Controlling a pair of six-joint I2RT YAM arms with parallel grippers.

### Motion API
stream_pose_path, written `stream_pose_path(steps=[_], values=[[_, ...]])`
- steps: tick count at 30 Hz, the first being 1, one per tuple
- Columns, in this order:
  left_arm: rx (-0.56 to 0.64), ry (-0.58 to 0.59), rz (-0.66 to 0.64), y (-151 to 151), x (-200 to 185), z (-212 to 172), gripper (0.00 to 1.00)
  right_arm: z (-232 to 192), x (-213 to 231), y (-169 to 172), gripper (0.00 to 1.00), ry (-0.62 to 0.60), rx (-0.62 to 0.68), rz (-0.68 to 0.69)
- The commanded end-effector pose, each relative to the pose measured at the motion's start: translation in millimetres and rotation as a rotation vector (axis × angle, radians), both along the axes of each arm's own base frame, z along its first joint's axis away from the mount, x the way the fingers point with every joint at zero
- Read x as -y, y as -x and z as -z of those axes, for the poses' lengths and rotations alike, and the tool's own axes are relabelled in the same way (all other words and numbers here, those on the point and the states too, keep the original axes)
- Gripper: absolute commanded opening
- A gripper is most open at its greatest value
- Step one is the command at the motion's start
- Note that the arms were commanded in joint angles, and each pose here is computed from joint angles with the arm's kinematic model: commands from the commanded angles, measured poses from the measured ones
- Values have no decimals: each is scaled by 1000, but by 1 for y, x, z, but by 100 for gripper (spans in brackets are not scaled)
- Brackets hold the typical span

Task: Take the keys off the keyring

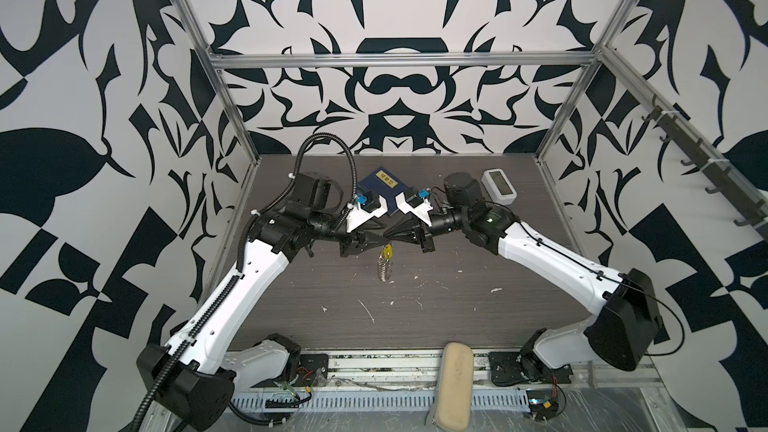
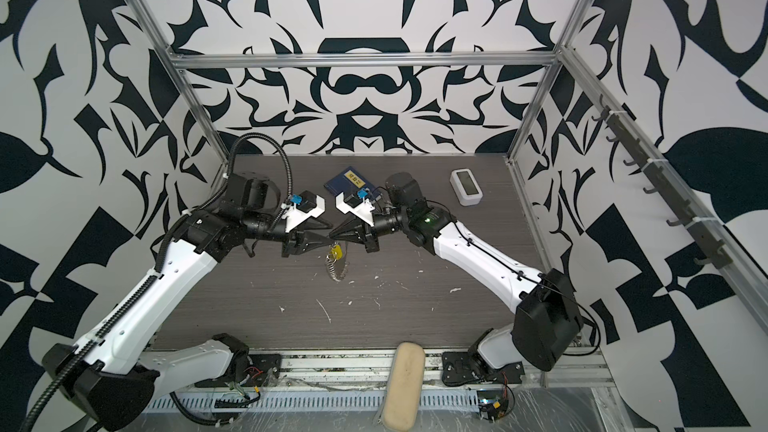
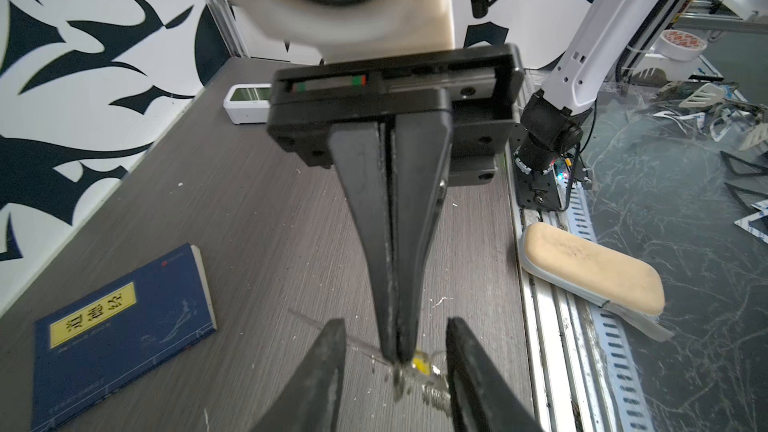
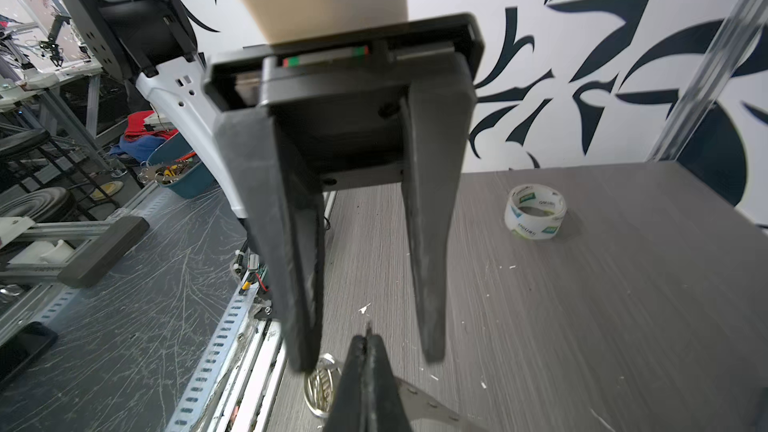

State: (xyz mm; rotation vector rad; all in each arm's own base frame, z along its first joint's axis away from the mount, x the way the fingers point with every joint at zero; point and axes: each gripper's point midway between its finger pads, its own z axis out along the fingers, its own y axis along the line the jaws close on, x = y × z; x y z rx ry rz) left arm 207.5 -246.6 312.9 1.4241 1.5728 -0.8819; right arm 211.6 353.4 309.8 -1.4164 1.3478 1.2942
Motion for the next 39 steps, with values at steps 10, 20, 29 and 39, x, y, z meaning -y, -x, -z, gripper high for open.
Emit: stream_pose_path(steps=[10, 20, 29, 39], values=[[79, 293, 39, 7, -11, -48, 43, -73, 21, -1, 0, -326, 181, 104], [51, 378, 85, 3, -4, -57, 36, -103, 36, -4, 0, -568, 204, 167], [53, 427, 102, 2, -3, -70, 33, -117, 40, -9, 0, -687, 173, 160], [35, 447, 97, -6, 1, -73, 31, -123, 42, -5, 0, -693, 178, 142]])
